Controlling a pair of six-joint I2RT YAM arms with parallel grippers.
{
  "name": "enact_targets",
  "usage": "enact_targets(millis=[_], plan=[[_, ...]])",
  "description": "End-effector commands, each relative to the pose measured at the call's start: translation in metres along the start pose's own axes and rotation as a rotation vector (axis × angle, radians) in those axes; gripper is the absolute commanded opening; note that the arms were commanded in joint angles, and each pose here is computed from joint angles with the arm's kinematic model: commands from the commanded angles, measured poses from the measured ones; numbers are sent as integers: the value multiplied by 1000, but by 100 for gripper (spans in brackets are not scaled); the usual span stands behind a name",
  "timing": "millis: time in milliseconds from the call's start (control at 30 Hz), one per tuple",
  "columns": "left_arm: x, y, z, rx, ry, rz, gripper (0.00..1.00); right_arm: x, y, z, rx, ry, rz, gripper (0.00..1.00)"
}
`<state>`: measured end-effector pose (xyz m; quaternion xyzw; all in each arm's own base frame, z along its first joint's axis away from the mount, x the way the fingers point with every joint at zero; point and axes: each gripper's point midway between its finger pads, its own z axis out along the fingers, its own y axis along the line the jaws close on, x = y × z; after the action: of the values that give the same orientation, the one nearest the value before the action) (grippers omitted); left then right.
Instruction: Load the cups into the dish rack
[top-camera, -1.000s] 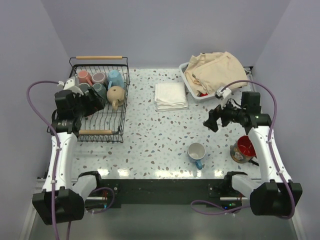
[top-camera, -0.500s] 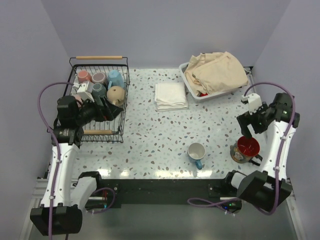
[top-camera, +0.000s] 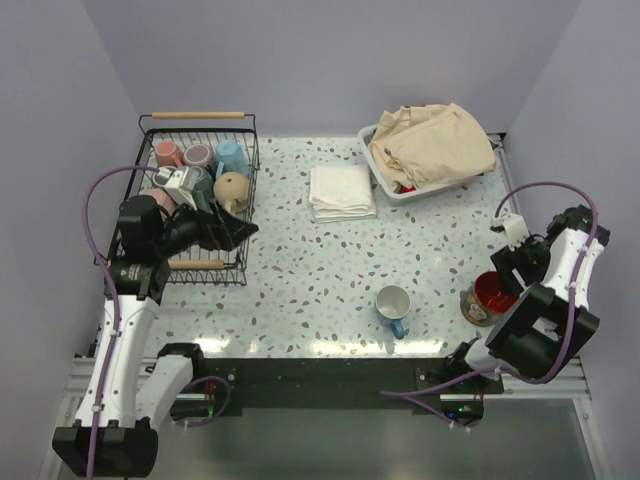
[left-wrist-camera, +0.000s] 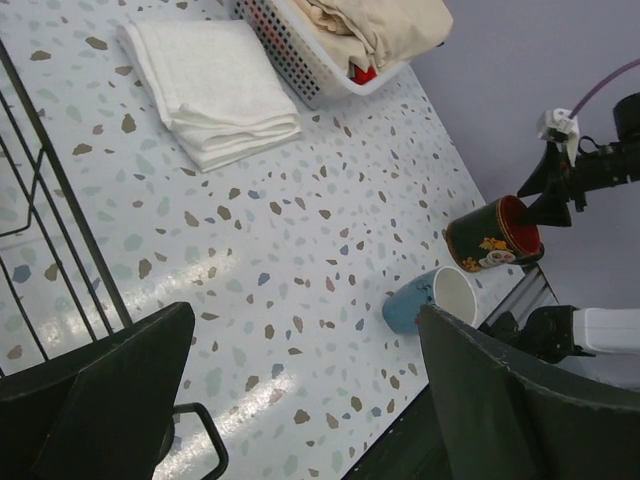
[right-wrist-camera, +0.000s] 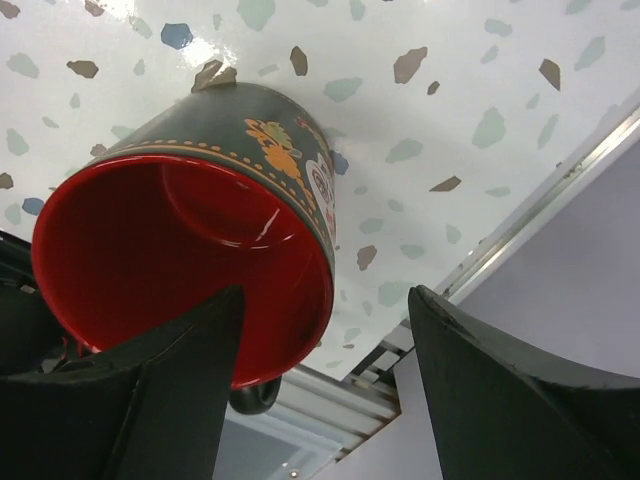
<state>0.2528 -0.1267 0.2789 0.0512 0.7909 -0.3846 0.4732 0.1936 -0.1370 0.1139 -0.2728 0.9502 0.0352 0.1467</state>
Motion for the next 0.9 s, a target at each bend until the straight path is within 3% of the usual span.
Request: enact_targets(millis=[0, 33, 133, 233, 300, 333, 533, 667, 867], plan=[[-7, -29, -4, 113, -30, -9, 100, 0, -8, 21, -21, -20, -52, 64], [-3, -33, -5, 140, -20, -19, 100, -1, -8, 24, -31, -26, -57, 55], [-1, -42, -3, 209, -18, -48, 100, -4, -4, 34, -77, -52, -69, 44], [0, -47, -1, 245, -16, -88, 100, -11, 0, 38, -105, -79, -79, 28], [-1, -51, 0, 267, -21, -88, 100, -14, 4, 39, -123, -89, -82, 5], [-2, -53, -1, 275, -23, -100, 100, -17, 5, 39, -125, -96, -85, 0], [-2, -72, 0, 395, -24, -145, 100, -50, 10, -2, -109, -216, -31, 0], [-8, -87, 4, 458, -48, -127, 100, -104, 23, -71, -108, -410, -5, 0], [-16, -131, 24, 552, -51, -107, 100, -197, 83, -155, -211, -705, 94, 0]])
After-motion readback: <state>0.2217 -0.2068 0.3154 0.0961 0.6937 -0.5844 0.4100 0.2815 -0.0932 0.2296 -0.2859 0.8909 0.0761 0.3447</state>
